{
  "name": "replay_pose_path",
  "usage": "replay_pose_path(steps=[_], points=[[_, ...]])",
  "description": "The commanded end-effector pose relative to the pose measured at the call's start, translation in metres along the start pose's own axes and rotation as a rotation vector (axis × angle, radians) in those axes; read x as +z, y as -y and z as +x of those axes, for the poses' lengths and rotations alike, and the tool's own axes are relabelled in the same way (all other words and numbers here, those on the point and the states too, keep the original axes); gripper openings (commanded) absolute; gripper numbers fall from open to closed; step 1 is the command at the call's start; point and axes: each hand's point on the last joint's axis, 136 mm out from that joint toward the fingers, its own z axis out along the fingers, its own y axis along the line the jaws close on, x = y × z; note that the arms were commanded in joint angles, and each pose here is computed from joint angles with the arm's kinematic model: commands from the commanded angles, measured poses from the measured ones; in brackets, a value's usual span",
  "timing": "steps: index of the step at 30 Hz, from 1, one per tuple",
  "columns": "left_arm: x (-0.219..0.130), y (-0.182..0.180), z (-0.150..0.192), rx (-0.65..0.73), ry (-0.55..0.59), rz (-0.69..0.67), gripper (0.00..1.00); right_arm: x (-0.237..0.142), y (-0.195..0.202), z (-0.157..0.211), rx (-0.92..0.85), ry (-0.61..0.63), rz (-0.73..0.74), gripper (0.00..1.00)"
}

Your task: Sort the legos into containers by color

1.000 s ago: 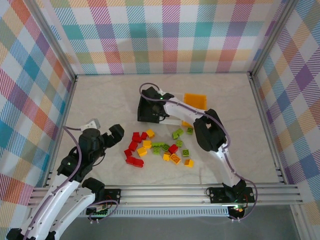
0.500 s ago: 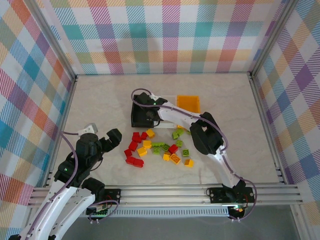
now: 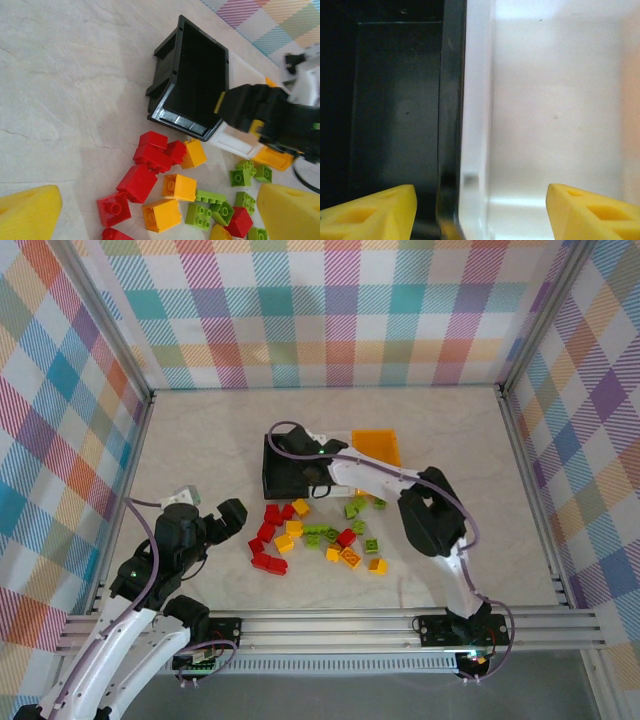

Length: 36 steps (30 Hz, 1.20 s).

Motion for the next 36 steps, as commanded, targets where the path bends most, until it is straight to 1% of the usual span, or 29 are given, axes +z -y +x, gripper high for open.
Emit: replay_pose_path(steps=[1, 3, 7, 10, 13, 16, 18, 22, 25, 28, 32, 36], points=[[-0.005, 0.008, 0.010, 0.045, -0.070, 0.030, 1.00, -0.051, -0.008, -0.003, 0.018, 0.059, -0.083, 0.71], [0.001, 0.002, 0.026, 0.038, -0.133, 0.019, 1.00, -0.061, 0.003, 0.015, 0.007, 0.051, -0.070, 0.72], [0.016, -0.024, 0.066, 0.035, -0.254, -0.054, 0.93, -0.074, 0.035, 0.054, 0.019, 0.028, -0.039, 0.73], [0.028, -0.034, 0.092, 0.046, -0.309, -0.075, 0.91, -0.078, 0.054, 0.081, 0.040, 0.011, -0.051, 0.73], [0.037, -0.043, 0.105, 0.097, -0.329, -0.126, 0.91, -0.080, 0.068, 0.100, 0.067, -0.002, -0.066, 0.73], [0.048, -0.045, 0.111, 0.165, -0.333, -0.163, 0.91, -0.083, 0.074, 0.107, 0.083, 0.004, -0.082, 0.73], [0.057, -0.046, 0.113, 0.191, -0.341, -0.187, 0.90, -0.084, 0.078, 0.109, 0.089, 0.010, -0.082, 0.73], [0.071, -0.039, 0.125, 0.219, -0.381, -0.192, 0.88, -0.086, 0.084, 0.111, 0.094, 0.021, -0.077, 0.73], [0.077, -0.043, 0.118, 0.244, -0.344, -0.251, 0.89, -0.088, 0.087, 0.112, 0.093, 0.032, -0.081, 0.73], [0.085, -0.045, 0.107, 0.273, -0.288, -0.292, 0.87, -0.089, 0.089, 0.113, 0.104, 0.040, -0.088, 0.73], [0.100, -0.044, 0.109, 0.298, -0.289, -0.326, 0.81, -0.091, 0.092, 0.115, 0.109, 0.045, -0.090, 0.73], [0.113, -0.044, 0.112, 0.309, -0.295, -0.351, 0.80, -0.094, 0.097, 0.116, 0.113, 0.063, -0.092, 0.73]])
